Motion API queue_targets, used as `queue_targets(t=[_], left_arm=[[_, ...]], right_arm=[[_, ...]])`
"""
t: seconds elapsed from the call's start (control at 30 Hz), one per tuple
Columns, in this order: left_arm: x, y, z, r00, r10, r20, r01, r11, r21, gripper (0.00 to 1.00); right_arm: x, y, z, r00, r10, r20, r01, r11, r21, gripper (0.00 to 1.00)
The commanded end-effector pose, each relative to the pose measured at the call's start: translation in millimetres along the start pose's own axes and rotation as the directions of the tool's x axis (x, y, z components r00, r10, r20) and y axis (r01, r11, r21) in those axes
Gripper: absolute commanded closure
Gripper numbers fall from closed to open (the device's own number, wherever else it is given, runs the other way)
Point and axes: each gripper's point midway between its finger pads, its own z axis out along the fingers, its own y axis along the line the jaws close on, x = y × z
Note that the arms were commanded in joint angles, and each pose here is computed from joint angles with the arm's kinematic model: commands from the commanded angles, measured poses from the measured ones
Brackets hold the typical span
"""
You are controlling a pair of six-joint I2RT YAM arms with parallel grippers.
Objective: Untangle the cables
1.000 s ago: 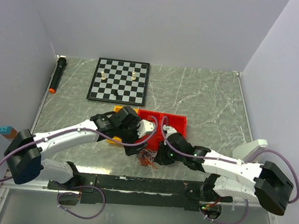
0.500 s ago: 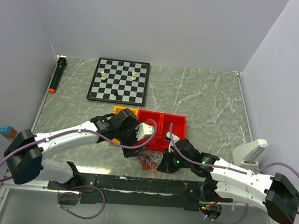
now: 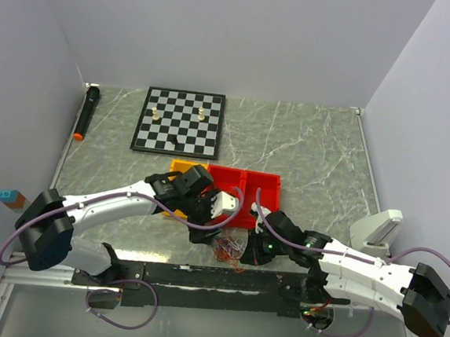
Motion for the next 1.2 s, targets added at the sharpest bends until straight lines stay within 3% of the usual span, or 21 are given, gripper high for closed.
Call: queue_targets(t=[0.0,0.23,0.3,0.43,0.6,0.73,1.17], left_arm=[[-20,-18,3,0.993,0.104,0.057,-0.11,0.987,0.119,0.09],[-19,-26,13,0.986,0.16,0.047,-0.165,0.972,0.165,0.28],[-14,-26,18,0.981,0.189,0.038,-0.193,0.966,0.175,0.42],[-5,-24,25,0.968,0.249,0.043,-0.253,0.95,0.184,0.62],[-7,-23,31,0.963,0.262,0.058,-0.268,0.944,0.191,0.72],[-8,-22,36,0.963,0.262,0.06,-0.269,0.943,0.196,0.71],[-6,-13,49,0.957,0.285,0.048,-0.289,0.942,0.172,0.55]], right_arm=[[-11,10,-2,1.0,0.005,0.026,-0.004,1.0,-0.021,1.0],[-8,6,1,1.0,0.008,0.023,-0.008,1.0,-0.02,1.0],[-6,7,3,1.0,0.007,0.016,-0.006,1.0,-0.03,1.0],[-6,8,3,1.0,0.012,0.017,-0.011,0.999,-0.035,1.0],[-9,9,0,0.999,0.008,0.033,-0.007,0.999,-0.04,1.0],[-10,12,0,0.999,0.007,0.037,-0.005,0.999,-0.053,1.0],[-11,13,0,0.999,0.016,0.047,-0.014,0.998,-0.056,1.0]])
